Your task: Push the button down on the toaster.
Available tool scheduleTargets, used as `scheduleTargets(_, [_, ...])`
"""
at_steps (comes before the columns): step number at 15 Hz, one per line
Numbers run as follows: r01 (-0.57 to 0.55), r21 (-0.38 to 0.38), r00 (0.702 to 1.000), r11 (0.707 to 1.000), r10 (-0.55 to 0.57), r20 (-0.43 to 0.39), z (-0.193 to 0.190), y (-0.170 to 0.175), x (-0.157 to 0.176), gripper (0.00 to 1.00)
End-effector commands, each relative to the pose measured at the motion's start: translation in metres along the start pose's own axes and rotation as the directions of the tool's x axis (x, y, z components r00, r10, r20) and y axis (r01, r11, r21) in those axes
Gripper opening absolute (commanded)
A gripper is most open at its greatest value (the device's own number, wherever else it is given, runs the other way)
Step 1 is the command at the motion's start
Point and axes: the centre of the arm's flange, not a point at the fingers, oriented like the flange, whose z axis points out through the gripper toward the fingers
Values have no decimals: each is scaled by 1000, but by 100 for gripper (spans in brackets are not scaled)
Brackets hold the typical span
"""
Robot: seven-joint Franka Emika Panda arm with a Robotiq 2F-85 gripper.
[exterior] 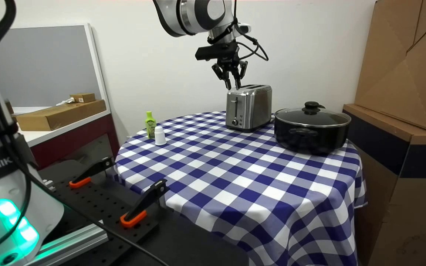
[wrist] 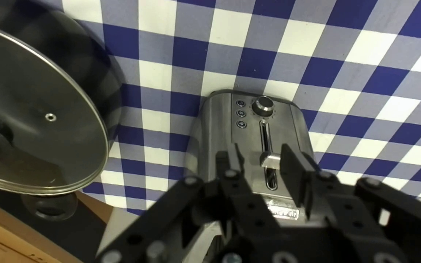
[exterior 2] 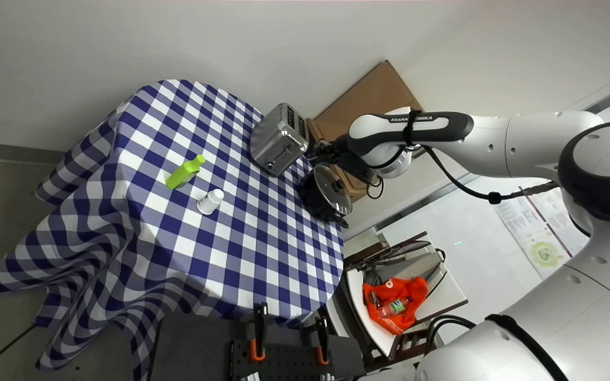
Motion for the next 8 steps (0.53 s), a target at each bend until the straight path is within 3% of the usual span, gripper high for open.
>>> scheduleTargets(1, [2, -28, 1000, 1000, -3, -29, 18, -9, 23, 7])
scheduleTargets(2, [5, -32, 999, 999, -6, -32, 21, -10, 25, 1])
scheduleTargets(8, [24, -58, 999, 998, -26, -37, 44, -26, 38, 0])
